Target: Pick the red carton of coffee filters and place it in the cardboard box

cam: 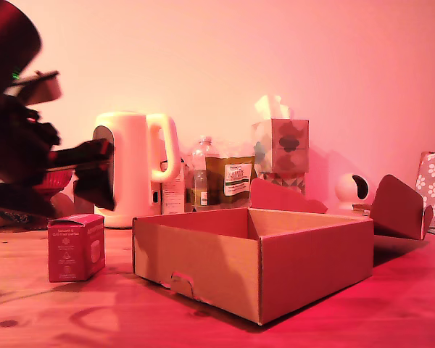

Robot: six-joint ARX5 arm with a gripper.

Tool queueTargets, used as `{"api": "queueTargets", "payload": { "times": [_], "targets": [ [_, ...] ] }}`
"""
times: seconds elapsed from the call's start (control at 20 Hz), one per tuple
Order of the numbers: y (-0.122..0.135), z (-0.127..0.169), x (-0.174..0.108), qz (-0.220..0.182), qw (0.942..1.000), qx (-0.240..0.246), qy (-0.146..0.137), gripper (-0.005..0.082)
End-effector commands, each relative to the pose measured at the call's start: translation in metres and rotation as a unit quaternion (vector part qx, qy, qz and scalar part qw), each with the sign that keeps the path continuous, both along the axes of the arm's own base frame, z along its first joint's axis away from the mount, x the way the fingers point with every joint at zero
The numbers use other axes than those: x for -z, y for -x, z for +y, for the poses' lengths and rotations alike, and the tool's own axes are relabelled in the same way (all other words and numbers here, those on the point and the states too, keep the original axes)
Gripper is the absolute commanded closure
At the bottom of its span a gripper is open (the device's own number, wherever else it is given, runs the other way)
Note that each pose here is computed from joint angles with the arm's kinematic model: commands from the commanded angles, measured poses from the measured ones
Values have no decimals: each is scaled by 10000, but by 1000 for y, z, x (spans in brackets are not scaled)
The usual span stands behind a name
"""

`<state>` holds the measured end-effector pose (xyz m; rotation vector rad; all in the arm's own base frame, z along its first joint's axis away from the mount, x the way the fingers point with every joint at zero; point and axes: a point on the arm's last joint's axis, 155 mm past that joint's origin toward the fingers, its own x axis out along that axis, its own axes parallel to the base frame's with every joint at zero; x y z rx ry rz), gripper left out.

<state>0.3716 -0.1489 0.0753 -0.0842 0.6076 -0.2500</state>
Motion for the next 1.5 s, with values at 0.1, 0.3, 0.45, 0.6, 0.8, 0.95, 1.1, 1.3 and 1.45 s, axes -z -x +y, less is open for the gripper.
{"api": "queueTargets", "payload": {
  "times": [0.1, 0.3, 0.45, 0.6, 0.8, 0.95, 1.1, 1.3, 1.45],
  "targets": [
    [-5, 3, 24, 251, 9997, 40, -18, -11],
    [-4, 4, 43, 544, 9984, 127, 37, 19],
    [-1, 1, 45, 609, 9978, 257, -28, 327],
    [0, 1, 45, 668, 9973, 300, -44, 584],
    [10, 4, 22, 559, 9970, 473, -238, 584],
    [22, 8, -20, 204, 9976, 590, -297, 584],
    [30, 11, -66, -337, 9974, 612, -152, 584],
    [41, -8, -103, -829, 9909, 1040, 218, 584],
    [47, -42, -119, -1163, 9799, 1554, 462, 584]
  ]
}}
